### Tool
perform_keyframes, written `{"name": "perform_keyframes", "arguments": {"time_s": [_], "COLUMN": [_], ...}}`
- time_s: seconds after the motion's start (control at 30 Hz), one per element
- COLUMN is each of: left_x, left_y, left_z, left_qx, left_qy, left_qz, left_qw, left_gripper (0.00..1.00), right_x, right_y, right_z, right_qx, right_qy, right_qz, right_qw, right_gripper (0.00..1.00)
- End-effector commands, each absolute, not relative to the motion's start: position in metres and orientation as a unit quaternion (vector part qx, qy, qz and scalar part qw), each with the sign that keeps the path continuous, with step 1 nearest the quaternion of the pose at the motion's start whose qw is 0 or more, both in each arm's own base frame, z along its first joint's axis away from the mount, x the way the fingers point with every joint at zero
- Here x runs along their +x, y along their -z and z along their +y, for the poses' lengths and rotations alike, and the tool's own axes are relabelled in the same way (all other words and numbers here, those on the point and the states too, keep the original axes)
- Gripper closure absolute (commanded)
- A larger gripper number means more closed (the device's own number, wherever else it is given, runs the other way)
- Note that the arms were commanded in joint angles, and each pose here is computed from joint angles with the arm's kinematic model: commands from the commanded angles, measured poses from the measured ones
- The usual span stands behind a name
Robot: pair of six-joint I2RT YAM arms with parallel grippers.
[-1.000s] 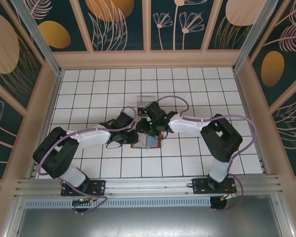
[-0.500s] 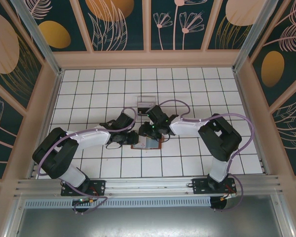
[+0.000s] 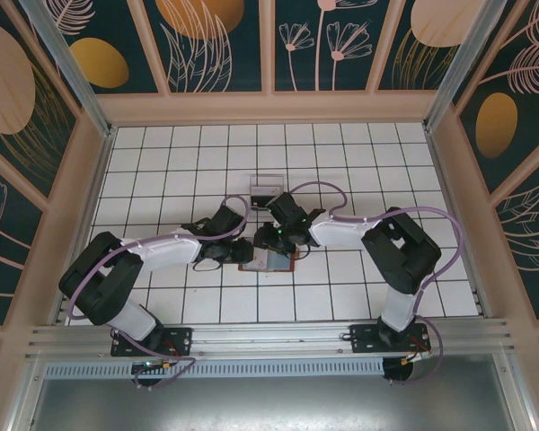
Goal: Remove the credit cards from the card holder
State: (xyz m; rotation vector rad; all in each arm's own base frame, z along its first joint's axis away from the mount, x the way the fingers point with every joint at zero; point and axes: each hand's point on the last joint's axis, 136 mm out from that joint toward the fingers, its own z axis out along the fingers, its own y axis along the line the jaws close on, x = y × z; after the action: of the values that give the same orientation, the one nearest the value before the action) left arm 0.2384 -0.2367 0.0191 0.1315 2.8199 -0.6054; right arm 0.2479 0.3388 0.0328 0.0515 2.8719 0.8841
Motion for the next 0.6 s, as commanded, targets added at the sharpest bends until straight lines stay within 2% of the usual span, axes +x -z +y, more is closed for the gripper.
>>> {"name": "perform_keyframes", "arguments": {"time_s": [0.0,0.57], "left_x": [0.233,0.23], "left_y": [-0.014,-0.003], "left_z": [-0.225,-0.221], "left_qx": [0.032,0.03], "left_qy": [0.184,0.172], "left_qz": [0.975,0.979], "left_qw": [0.117,0.108], "left_gripper": [0.64,0.68], "right_x": [0.231,0.234], "right_y": [-0.019,-0.037], "right_z": [0.315,0.317], "right_qx": [0.01,0.004], "right_qy": [-0.225,-0.223], "right_qz": [0.973,0.973], "right_qw": [0.049,0.065], "right_gripper": [0.59,0.6]}}
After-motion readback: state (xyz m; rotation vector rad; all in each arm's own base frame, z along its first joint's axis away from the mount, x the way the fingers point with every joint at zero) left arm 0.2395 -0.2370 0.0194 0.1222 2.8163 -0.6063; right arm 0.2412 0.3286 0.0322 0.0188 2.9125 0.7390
